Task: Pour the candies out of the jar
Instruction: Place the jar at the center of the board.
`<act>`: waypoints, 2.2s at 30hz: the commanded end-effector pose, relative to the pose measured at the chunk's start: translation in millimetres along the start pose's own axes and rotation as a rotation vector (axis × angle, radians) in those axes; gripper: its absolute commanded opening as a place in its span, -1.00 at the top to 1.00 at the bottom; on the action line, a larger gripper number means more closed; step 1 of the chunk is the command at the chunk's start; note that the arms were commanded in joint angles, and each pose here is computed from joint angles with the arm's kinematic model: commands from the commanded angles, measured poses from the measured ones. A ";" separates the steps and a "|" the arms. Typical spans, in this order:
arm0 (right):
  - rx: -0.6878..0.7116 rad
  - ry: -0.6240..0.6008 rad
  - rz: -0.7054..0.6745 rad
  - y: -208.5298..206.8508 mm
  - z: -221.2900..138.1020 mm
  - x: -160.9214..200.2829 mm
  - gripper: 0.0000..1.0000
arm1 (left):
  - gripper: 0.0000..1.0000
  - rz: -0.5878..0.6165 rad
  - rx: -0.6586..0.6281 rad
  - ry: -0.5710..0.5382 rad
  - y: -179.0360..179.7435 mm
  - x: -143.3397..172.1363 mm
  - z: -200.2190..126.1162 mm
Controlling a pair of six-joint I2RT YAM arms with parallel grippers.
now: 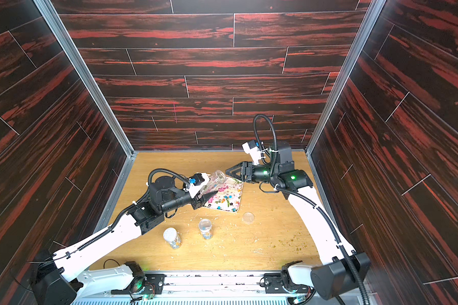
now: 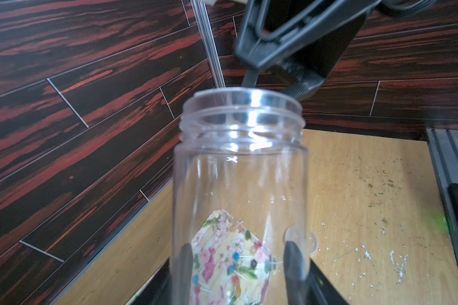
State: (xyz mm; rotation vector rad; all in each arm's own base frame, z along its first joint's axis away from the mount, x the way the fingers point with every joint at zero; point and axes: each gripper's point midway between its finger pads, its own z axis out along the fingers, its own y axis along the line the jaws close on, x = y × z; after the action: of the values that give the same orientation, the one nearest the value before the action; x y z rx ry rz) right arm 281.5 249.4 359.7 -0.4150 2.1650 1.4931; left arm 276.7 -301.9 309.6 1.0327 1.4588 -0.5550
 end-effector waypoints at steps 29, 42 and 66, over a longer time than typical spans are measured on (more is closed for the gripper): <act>0.041 0.159 -0.050 -7.1 24.4 30.9 0.66 | -0.07 0.048 0.108 -0.014 -13.3 -15.2 1.9; 0.057 0.147 -0.068 -5.7 25.2 28.0 1.00 | -0.33 0.044 0.081 0.005 -9.3 -11.5 1.0; 0.486 0.115 -0.009 -104.4 7.7 9.8 1.00 | -0.99 -0.026 -0.250 -0.090 21.3 -19.0 -81.9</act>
State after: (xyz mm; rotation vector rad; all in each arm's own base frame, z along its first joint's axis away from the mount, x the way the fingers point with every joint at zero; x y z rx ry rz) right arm 301.3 248.7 294.3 -0.4381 2.4187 1.1321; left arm 246.7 -243.4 349.6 0.8823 1.3819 -0.4315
